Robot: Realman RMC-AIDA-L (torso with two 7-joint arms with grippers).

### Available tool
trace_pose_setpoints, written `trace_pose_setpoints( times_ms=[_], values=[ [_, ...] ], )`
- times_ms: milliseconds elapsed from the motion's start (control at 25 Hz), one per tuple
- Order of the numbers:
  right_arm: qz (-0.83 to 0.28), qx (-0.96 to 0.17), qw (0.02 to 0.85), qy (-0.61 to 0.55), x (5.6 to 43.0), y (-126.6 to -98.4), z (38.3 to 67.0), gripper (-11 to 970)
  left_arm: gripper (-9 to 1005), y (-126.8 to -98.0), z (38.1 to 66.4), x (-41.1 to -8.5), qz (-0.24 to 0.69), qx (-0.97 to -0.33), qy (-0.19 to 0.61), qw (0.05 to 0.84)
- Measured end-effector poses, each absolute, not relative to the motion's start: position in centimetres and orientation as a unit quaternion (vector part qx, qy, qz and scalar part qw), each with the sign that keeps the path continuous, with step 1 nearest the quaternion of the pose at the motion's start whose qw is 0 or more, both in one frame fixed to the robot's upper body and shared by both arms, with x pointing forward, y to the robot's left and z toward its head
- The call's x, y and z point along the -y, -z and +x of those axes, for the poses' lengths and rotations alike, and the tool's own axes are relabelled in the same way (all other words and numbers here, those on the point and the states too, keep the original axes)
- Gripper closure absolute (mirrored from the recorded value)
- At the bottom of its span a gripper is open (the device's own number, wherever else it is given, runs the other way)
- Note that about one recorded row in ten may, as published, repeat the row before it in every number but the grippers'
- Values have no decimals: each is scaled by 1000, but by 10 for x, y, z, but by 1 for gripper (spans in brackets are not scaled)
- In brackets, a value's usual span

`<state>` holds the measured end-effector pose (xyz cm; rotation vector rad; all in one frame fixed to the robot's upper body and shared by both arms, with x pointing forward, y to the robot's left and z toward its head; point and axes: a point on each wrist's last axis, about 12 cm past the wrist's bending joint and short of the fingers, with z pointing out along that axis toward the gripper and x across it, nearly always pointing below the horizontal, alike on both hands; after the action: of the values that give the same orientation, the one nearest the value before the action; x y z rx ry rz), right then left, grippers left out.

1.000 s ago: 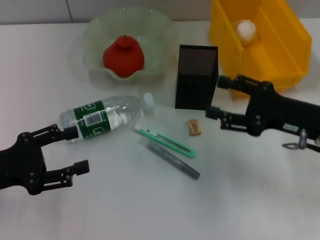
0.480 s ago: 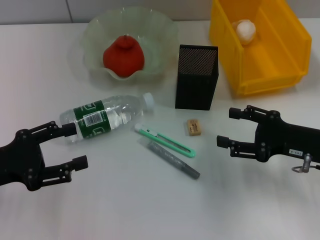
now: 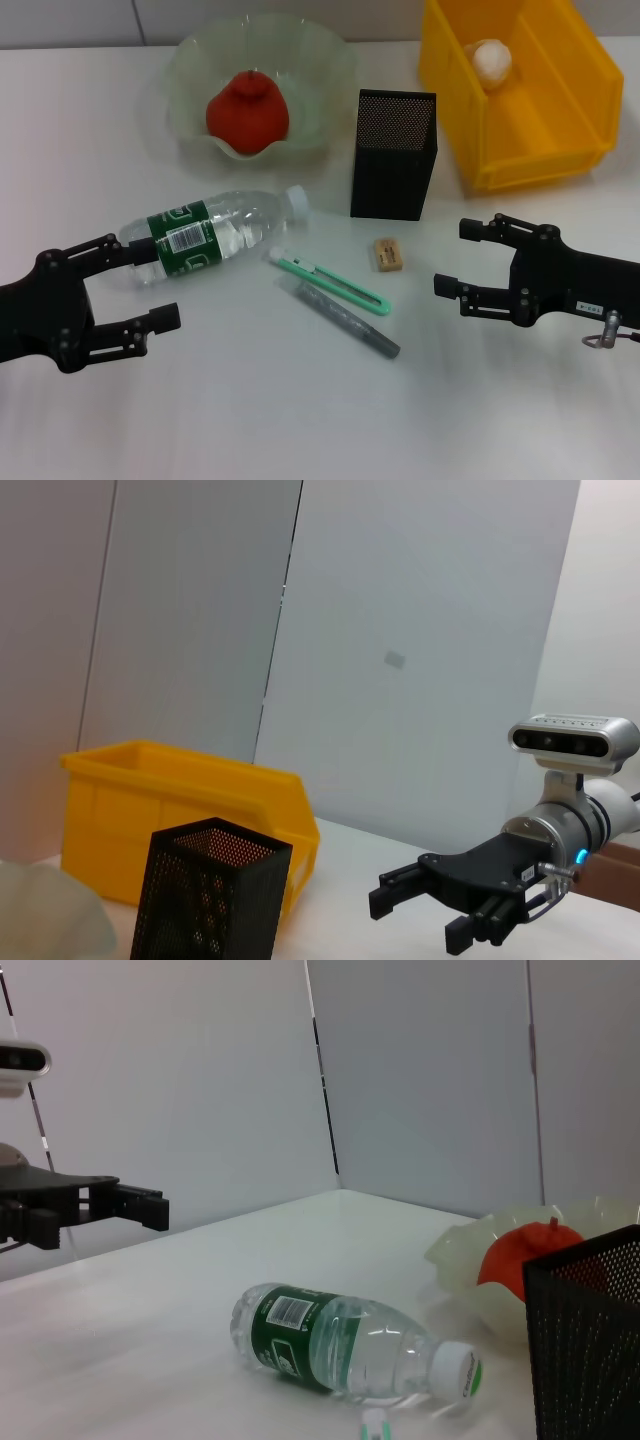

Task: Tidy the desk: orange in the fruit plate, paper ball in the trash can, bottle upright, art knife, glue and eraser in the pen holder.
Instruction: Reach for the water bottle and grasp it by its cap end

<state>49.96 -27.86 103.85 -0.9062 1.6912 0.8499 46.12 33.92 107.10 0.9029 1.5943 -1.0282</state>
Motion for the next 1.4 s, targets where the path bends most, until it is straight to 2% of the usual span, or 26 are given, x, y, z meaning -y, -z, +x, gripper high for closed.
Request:
trace_pose_setpoints(
  times_ms=[480, 560, 720, 800, 920, 960, 1040, 1400],
  values=[
    [-376, -701, 493, -352, 279, -1037, 499, 125, 258, -1075, 474, -327, 382, -646, 432, 500],
    [-376, -701, 493, -352, 279, -1037, 499, 125, 259, -1081, 506, -297, 374, -640, 431, 514],
    [-375, -702, 493, -352, 279, -1037, 498, 125, 262, -1082, 510, -293, 372, -639, 430, 518],
    [-375, -702, 493, -352, 279, -1037, 499, 125, 263, -1087, 534, -269, 357, -637, 418, 540],
    [-376, -701, 493, -352, 279, -1038, 499, 125, 265, -1088, 538, -266, 355, -637, 416, 542],
    [-376, -701, 493, -352, 279, -1038, 499, 125, 265, -1091, 553, -252, 355, -641, 406, 546],
    [-376, -701, 494, -352, 279, -1038, 499, 125, 267, -1089, 564, -241, 350, -653, 397, 542],
    [-373, -702, 495, -351, 281, -1038, 499, 125, 272, -1087, 576, -233, 350, -667, 379, 537]
  ],
)
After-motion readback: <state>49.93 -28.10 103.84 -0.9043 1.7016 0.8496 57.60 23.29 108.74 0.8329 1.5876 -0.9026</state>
